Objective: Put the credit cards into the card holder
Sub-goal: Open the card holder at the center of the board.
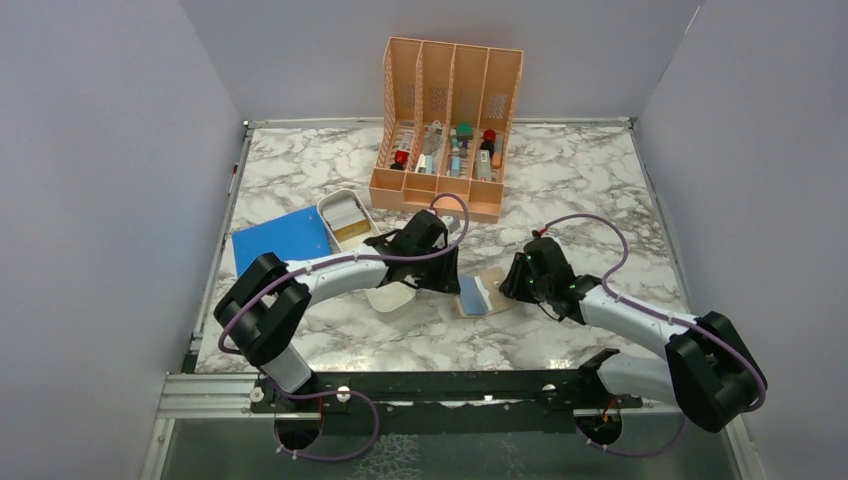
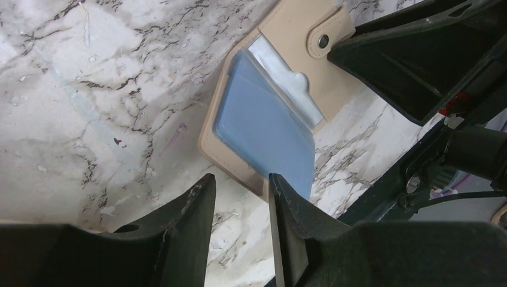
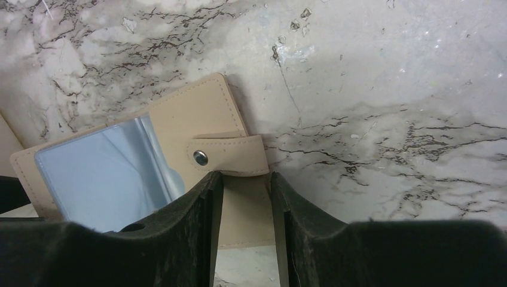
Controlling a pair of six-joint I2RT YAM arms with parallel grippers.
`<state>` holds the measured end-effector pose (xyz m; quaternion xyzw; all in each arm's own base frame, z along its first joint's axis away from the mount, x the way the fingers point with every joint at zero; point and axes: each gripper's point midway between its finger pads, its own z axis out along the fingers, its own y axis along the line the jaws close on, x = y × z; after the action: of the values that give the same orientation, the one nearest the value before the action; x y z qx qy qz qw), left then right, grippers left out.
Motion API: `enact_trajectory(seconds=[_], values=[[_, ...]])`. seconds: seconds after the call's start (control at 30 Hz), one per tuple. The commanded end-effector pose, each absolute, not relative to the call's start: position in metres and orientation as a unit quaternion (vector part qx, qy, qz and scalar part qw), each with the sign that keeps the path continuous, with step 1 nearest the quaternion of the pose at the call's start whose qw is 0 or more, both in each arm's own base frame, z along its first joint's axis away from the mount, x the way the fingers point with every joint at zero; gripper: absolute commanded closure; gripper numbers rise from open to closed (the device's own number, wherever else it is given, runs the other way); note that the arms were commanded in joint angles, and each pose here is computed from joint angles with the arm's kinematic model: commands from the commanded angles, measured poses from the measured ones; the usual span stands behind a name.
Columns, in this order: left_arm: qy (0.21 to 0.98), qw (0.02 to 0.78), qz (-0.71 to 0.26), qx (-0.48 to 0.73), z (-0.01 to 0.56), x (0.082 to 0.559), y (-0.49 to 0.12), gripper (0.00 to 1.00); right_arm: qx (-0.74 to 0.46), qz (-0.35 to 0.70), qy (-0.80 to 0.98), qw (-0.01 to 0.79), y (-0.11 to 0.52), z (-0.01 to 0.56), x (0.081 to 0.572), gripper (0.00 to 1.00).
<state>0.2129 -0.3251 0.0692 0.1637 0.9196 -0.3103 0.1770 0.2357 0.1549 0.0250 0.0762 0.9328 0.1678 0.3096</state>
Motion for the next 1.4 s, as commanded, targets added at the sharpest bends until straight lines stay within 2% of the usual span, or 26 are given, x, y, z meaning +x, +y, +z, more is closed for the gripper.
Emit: enact_trajectory(seconds=[0.0, 0.33, 0.5, 0.63, 0.83, 1.03, 1.27, 1.37], values=[[0.906, 0.180, -0.343, 0.170, 0.068, 0.212, -0.339, 0.59, 0.085, 0.163, 0.933, 0.308, 0.150, 0.024, 0.232, 0.60], [0.873, 0.180, -0.419, 0.171, 0.081, 0.204, -0.359, 0.56, 0.089, 0.162, 0.936, 0.298, 0.150, 0.018, 0.229, 0.62], [0.871, 0.177, -0.425, 0.173, 0.080, 0.204, -0.362, 0.70, 0.086, 0.171, 0.936, 0.296, 0.153, 0.022, 0.228, 0.62], [0.869, 0.174, -0.430, 0.175, 0.081, 0.204, -0.364, 0.79, 0.075, 0.176, 0.938, 0.288, 0.156, 0.037, 0.227, 0.53], [0.865, 0.176, -0.435, 0.178, 0.086, 0.204, -0.366, 0.77, 0.049, 0.203, 0.929, 0.306, 0.165, 0.081, 0.229, 0.41], [0.860, 0.163, -0.449, 0.177, 0.089, 0.200, -0.371, 0.95, 0.011, 0.284, 0.907, 0.309, 0.193, 0.105, 0.226, 0.36], [0.862, 0.164, -0.451, 0.165, 0.094, 0.199, -0.368, 0.94, -0.005, 0.324, 0.907, 0.271, 0.209, 0.085, 0.215, 0.32], [0.861, 0.162, -0.455, 0.160, 0.096, 0.198, -0.369, 1.00, -0.003, 0.339, 0.902, 0.268, 0.213, 0.082, 0.213, 0.30]])
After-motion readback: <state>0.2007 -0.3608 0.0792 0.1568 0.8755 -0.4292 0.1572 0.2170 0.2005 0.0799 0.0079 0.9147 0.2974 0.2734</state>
